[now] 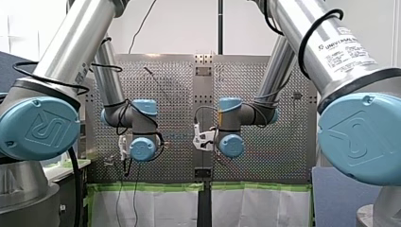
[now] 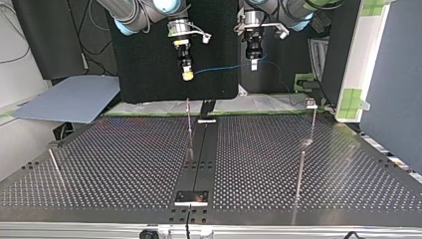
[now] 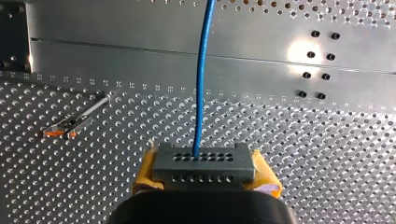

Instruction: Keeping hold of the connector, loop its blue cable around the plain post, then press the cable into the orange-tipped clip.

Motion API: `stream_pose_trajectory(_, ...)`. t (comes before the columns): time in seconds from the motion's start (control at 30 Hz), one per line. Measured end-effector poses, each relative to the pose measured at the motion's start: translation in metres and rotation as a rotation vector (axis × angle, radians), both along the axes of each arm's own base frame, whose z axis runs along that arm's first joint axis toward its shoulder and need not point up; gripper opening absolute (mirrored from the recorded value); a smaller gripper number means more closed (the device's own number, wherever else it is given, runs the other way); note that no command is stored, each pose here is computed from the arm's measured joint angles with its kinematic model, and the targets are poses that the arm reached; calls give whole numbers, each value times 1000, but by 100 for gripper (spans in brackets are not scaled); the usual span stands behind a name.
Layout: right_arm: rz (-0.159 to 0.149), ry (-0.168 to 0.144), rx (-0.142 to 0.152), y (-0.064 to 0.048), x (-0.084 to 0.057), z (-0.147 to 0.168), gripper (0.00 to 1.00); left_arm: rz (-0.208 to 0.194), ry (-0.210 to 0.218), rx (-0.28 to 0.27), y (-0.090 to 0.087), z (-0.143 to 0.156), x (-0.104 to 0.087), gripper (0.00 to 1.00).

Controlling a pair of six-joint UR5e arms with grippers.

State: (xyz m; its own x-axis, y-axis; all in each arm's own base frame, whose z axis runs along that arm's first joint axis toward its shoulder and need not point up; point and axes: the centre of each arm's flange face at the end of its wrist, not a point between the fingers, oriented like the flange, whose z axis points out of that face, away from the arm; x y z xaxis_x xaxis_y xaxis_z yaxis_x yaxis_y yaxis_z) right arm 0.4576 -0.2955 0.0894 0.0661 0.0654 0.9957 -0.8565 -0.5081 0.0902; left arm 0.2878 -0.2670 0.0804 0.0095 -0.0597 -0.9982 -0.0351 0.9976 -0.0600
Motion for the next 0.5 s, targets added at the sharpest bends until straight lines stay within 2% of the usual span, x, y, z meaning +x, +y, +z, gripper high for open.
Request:
stream_pose_trajectory(0.27, 0, 0, 0, 0, 0, 0, 0, -2, 2, 2, 0, 0, -1, 1)
stream_pose_trajectory(0.5, 0, 0, 0, 0, 0, 0, 0, -14, 77, 49, 13, -21, -18, 1)
